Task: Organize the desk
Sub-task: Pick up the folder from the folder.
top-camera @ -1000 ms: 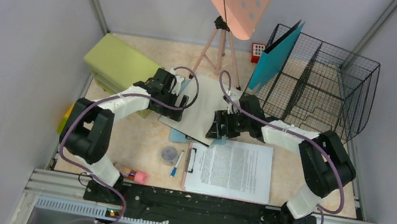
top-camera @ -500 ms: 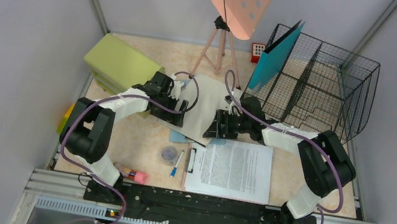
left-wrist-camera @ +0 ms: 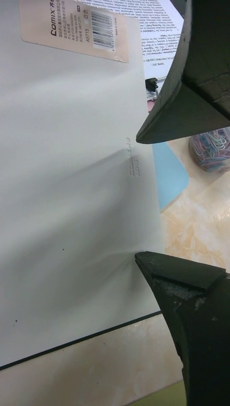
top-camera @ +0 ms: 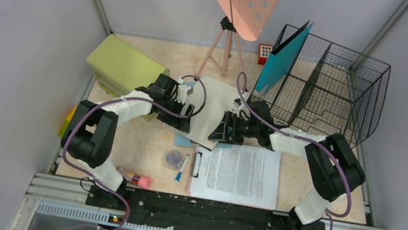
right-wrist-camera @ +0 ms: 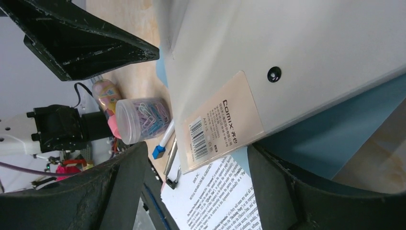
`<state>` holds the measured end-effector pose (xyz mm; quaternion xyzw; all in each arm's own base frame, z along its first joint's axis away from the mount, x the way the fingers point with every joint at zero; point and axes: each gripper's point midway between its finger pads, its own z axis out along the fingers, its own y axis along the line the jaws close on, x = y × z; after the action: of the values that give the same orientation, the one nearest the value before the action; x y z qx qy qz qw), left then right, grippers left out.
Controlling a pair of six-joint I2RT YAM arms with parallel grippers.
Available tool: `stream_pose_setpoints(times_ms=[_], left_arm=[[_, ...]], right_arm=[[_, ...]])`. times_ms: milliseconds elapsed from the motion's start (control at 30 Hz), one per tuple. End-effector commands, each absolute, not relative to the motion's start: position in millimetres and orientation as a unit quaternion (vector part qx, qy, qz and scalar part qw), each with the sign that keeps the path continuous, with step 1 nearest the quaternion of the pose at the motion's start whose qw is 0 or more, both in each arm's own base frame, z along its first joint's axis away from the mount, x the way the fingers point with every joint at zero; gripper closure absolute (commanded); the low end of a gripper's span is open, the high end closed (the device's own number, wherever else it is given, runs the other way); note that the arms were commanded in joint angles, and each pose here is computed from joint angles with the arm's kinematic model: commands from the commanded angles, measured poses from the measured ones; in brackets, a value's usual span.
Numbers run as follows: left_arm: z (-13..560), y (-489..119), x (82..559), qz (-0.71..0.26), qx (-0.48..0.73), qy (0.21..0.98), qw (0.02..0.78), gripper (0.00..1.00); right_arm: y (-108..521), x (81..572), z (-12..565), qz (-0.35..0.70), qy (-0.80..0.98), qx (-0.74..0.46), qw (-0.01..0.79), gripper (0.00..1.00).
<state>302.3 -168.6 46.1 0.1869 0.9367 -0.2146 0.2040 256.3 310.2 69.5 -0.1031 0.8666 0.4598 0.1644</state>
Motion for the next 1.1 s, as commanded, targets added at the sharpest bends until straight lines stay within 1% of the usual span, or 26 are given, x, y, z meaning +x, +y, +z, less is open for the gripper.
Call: stream_pose_setpoints(times_ms=[0, 167, 400, 667, 900, 1067], left_arm=[[47.0, -172.2, 289.5, -0.235, 0.195, 0.934, 0.185, 0.12], [46.2, -173.9, 288.3, -0.24, 0.196, 0.934, 0.178, 0.13], [45.7, -174.7, 287.8, -0.242, 0.195, 0.934, 0.174, 0.14], [46.2, -175.7, 286.8, -0.246, 0.209, 0.93, 0.175, 0.15], [45.5, -176.2, 283.6, -0.251, 0.215, 0.928, 0.17, 0.15], [46.3, -176.3, 282.8, -0.252, 0.219, 0.927, 0.171, 0.15]], right_arm=[[315.1, 273.2, 83.0, 0.492, 0.846, -0.071, 0.195, 0.25], [311.0, 282.7, 98.7, 0.523, 0.823, -0.039, 0.22, 0.27], [312.5, 290.3, 125.7, 0.559, 0.79, -0.034, 0.251, 0.29], [315.0, 289.4, 140.2, 0.59, 0.764, -0.025, 0.26, 0.31], [321.2, 297.2, 147.9, 0.602, 0.753, -0.023, 0.265, 0.38], [327.2, 304.0, 146.1, 0.591, 0.759, -0.02, 0.274, 0.43]])
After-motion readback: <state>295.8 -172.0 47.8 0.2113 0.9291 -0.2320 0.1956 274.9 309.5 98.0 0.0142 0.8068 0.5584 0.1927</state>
